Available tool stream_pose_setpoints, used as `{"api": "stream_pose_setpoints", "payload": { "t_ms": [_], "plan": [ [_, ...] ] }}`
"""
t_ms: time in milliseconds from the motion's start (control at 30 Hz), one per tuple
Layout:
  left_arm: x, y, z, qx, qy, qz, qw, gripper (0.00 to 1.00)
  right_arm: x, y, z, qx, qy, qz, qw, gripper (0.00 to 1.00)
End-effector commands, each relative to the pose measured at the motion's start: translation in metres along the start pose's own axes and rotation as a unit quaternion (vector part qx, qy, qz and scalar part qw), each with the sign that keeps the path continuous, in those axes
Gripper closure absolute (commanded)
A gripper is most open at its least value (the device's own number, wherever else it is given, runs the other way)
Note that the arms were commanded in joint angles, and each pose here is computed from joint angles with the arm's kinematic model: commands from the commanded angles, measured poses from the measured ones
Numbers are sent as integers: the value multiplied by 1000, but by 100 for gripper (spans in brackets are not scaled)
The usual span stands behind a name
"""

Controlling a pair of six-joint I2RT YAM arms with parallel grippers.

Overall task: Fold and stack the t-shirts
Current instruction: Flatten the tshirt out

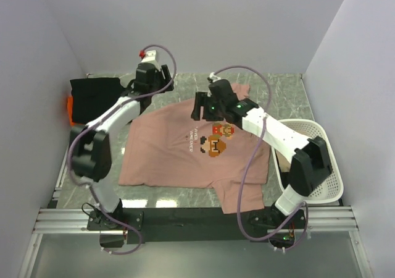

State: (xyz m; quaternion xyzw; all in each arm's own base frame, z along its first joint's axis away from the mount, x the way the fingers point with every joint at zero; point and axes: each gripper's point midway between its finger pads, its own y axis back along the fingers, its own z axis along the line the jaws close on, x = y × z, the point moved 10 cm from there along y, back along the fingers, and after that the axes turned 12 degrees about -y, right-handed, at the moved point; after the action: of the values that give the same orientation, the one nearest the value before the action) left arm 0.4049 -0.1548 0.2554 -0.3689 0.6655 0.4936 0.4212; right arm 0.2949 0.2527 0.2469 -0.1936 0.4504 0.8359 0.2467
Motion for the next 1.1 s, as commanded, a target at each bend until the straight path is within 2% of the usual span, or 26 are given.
{"api": "stream_pose_setpoints", "payload": {
  "t_ms": [0,167,500,800,1067],
  "plan": [
    [45,-40,16,-11,-77,104,992,33,6,5,-21,21,-7,-12,1000,23],
    [57,-65,30,13,-109,128,986,32,19,14,-37,17,-17,-13,1000,23],
    [79,-75,63,25,-128,169,977,28,37,22,-51,13,-21,0,1000,23],
    [101,-74,62,72,-120,198,970,28,47,18,-59,22,-24,11,999,23],
    [114,-80,66,72,-117,232,963,31,49,19,-62,24,-26,11,999,23]
  ]
}}
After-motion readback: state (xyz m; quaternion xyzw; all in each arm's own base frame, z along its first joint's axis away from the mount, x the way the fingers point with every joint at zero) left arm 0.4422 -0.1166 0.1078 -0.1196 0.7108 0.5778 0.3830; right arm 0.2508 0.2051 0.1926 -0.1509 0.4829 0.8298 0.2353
